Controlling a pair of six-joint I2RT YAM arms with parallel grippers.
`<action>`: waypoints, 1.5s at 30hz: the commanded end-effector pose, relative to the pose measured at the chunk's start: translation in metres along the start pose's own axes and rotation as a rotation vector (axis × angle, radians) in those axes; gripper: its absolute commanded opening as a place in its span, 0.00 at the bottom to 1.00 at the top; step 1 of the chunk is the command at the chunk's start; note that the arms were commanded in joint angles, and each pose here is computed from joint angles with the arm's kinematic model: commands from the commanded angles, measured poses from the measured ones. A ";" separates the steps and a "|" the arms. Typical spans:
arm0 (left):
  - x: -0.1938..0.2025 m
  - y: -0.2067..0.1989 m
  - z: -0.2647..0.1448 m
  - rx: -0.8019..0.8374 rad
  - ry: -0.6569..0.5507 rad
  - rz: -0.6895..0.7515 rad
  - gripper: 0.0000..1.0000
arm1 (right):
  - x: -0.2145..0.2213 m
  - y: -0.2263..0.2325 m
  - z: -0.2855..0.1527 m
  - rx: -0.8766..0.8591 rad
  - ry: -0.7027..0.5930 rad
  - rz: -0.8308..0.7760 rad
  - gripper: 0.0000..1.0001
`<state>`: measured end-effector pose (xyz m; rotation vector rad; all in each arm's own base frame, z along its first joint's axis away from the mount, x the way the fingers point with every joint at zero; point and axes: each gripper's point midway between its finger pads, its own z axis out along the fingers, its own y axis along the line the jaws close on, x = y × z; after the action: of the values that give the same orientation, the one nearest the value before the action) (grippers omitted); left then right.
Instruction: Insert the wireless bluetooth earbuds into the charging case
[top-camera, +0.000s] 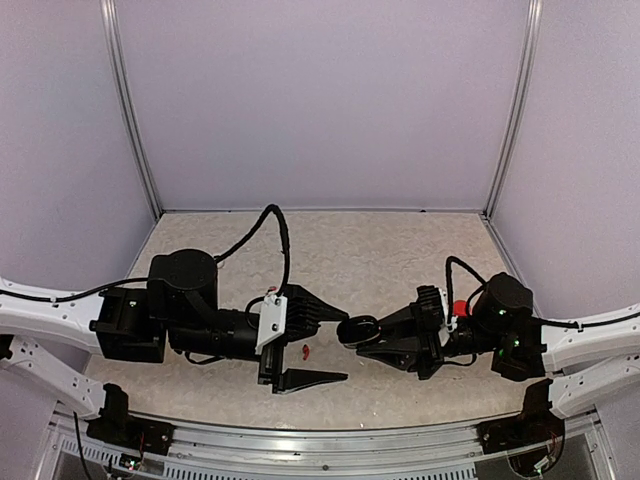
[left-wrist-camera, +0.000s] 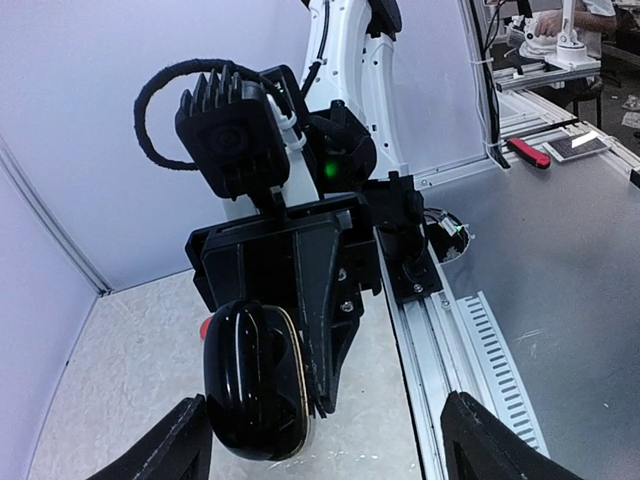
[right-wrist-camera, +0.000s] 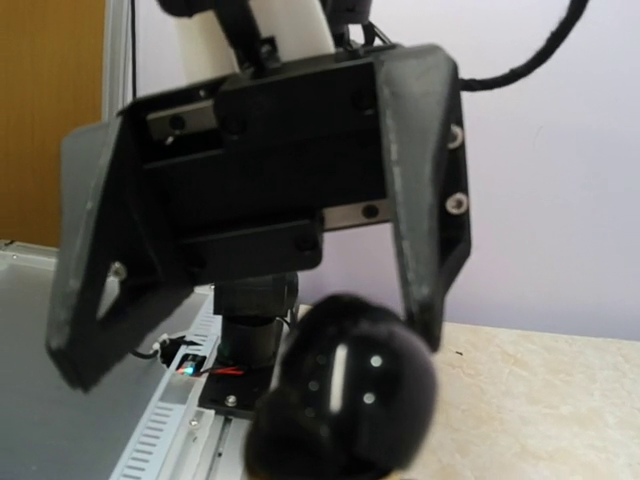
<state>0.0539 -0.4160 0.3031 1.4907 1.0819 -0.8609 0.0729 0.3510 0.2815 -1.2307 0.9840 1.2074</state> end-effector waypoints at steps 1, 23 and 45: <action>-0.007 0.005 0.001 -0.027 0.000 -0.004 0.78 | -0.018 -0.008 0.001 0.023 -0.038 -0.007 0.00; -0.019 0.052 0.000 -0.149 -0.036 -0.195 0.74 | 0.004 -0.003 0.011 -0.020 0.076 -0.072 0.00; 0.005 0.074 -0.008 -0.198 0.021 -0.241 0.73 | 0.000 0.005 0.009 -0.050 0.059 -0.102 0.00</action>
<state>0.1243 -0.4134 0.3149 1.2457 1.3559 -0.8589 0.0733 0.3608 0.2647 -1.3597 0.9948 1.1186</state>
